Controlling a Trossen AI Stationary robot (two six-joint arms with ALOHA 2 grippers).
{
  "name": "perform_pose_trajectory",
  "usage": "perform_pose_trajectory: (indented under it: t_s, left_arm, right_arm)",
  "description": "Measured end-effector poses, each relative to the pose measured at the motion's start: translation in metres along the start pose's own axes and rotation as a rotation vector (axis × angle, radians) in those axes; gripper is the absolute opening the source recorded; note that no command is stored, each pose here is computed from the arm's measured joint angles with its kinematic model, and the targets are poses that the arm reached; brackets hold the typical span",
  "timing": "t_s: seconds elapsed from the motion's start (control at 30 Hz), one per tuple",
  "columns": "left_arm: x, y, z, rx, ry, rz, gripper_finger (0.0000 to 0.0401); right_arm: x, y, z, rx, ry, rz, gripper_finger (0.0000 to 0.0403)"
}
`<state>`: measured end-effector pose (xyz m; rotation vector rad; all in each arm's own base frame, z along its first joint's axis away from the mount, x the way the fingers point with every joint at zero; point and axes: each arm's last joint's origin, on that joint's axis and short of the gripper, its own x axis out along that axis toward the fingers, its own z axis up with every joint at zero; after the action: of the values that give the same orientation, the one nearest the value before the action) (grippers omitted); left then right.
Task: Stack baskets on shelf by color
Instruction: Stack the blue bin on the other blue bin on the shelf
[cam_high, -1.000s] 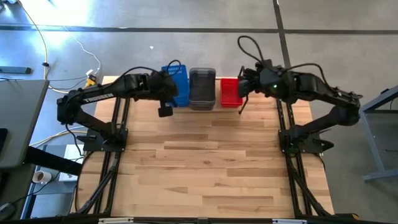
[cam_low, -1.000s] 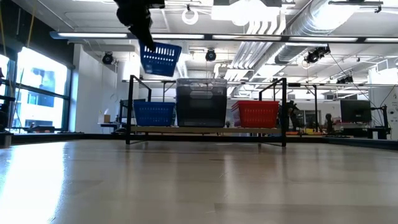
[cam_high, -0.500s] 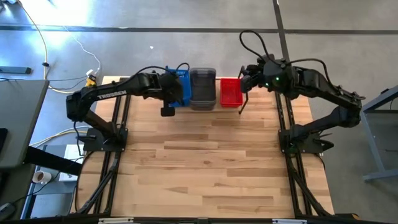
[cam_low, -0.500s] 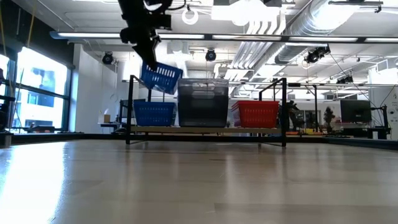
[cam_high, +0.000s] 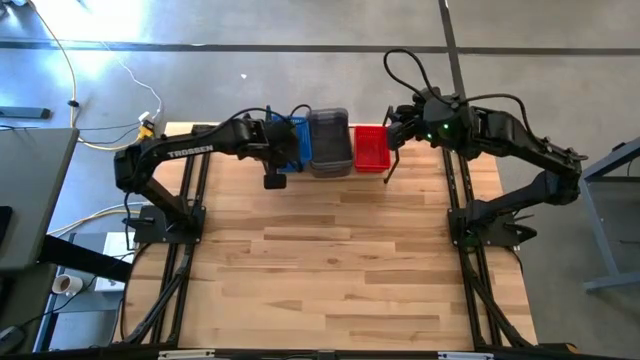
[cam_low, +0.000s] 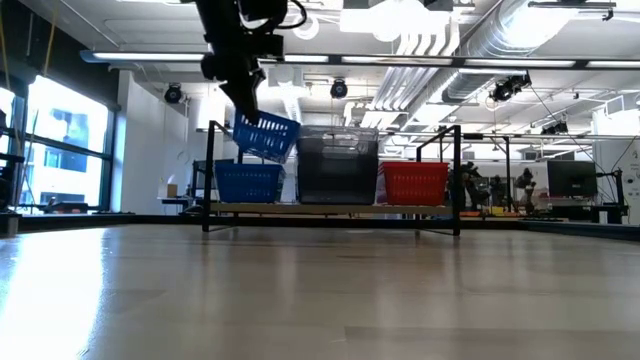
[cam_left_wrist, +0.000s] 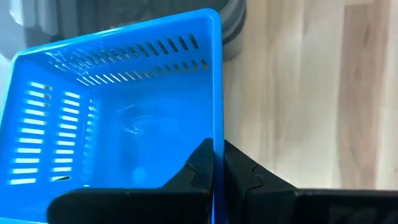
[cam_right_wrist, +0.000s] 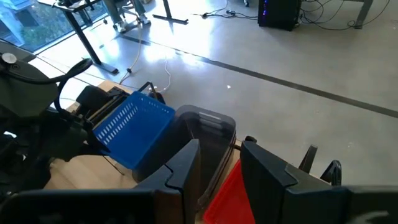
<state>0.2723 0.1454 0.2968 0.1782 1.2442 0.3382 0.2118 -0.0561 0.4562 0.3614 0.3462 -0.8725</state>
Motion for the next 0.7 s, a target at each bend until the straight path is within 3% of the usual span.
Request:
perform_pose_trajectory:
  t_s: [0.7]
  left_arm:
    - [0.004, 0.022, -0.013, -0.091, -0.001, -0.073, 0.0000]
  right_arm:
    - [0.000, 0.000, 0.000, 0.004, 0.000, 0.000, 0.0099]
